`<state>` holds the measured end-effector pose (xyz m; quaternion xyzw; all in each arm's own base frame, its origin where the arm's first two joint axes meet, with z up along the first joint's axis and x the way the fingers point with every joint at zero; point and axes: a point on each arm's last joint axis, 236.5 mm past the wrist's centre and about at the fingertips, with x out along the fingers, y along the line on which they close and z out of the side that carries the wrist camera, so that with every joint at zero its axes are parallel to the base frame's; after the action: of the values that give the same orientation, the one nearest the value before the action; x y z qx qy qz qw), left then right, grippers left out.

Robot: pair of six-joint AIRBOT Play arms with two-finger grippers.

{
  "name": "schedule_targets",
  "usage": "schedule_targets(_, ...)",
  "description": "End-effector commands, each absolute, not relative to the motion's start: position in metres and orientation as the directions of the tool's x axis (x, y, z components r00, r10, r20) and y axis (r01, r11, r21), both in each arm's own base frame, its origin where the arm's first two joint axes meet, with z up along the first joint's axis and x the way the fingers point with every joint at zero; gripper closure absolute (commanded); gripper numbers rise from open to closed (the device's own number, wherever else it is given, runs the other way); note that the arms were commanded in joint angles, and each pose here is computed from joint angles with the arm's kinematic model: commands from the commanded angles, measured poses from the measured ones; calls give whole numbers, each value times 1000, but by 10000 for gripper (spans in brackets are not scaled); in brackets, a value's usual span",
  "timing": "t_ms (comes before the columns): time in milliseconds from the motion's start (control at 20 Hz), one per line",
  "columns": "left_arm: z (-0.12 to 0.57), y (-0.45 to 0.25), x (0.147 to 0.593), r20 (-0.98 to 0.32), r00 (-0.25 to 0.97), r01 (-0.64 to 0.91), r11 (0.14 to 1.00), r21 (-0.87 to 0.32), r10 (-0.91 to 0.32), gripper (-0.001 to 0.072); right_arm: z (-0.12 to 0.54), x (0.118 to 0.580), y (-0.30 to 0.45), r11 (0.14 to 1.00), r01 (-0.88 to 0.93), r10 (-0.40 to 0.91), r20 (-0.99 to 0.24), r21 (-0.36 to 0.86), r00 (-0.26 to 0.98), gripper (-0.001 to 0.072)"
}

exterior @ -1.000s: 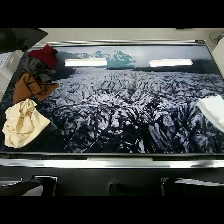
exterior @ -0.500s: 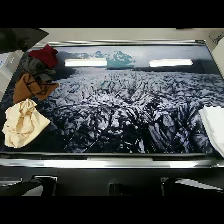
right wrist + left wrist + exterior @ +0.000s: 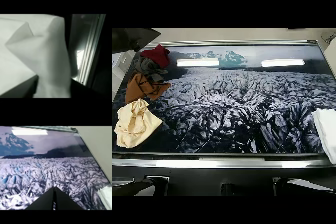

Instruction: Fold the clothes and pants, and hang the long-sleeved shirts on hangers.

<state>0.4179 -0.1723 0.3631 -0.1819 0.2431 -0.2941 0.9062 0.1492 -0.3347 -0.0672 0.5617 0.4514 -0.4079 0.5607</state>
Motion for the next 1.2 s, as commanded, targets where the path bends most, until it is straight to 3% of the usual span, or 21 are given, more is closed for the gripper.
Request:
schedule_targets(0, 364, -172, 418, -332, 710, 445, 761, -472, -621, 684, -41, 151, -346, 58, 962, -7, -963, 268, 269, 8)
schedule_targets(250, 363, -172, 418, -333, 709, 445, 761, -472, -622, 684, 82, 149, -378, 131, 961, -151, -953, 243, 262, 8)
schedule_targets(350, 363, -172, 418, -333, 709, 452, 764, -461, -621, 684, 151, 167, -401, 174, 934, -304, -885, 312, 352, 10)
schedule_targets(450, 362, -172, 419, -335, 709, 470, 770, -432, -621, 684, 243, 216, -418, 358, 826, -464, -684, 435, 562, 11)
schedule_targets(550, 355, -170, 425, -351, 713, 467, 785, -407, -607, 685, 316, 263, -402, 548, 736, -536, -509, 397, 673, 24)
schedule_targets(650, 321, -150, 445, -465, 756, 404, 888, -222, -460, 687, 331, 320, -348, 720, 624, -448, -483, 305, 752, 43)
schedule_targets(750, 269, -104, 467, -621, 769, 229, 972, 46, -152, 686, 284, 368, -271, 827, 512, -263, -646, 232, 717, 43)
schedule_targets(800, 243, -88, 471, -680, 732, 160, 979, 127, -31, 684, 247, 382, -231, 854, 481, -185, -749, 197, 636, 42)
schedule_targets(850, 212, -86, 470, -750, 661, 140, 982, 128, 4, 639, 211, 387, -197, 860, 479, -130, -834, 175, 537, 40)
schedule_targets(900, 178, -95, 461, -829, 559, 155, 985, 78, -22, 370, 175, 390, -159, 869, 463, -58, -896, 172, 441, 33)
schedule_targets(950, 138, -106, 441, -914, 401, 177, 984, 5, -68, 22, 147, 391, -123, 876, 438, 27, -929, 199, 368, 18)
schedule_targets(1050, 76, -124, 396, -977, 132, 178, 974, -141, -166, -4, 101, 384, -60, 887, 371, 193, -951, 274, 241, 11)
schedule_targets(1150, 48, -120, 388, -967, 172, 82, 981, -175, -187, -4, 73, 371, -38, 891, 359, 238, -959, 278, 152, 10)
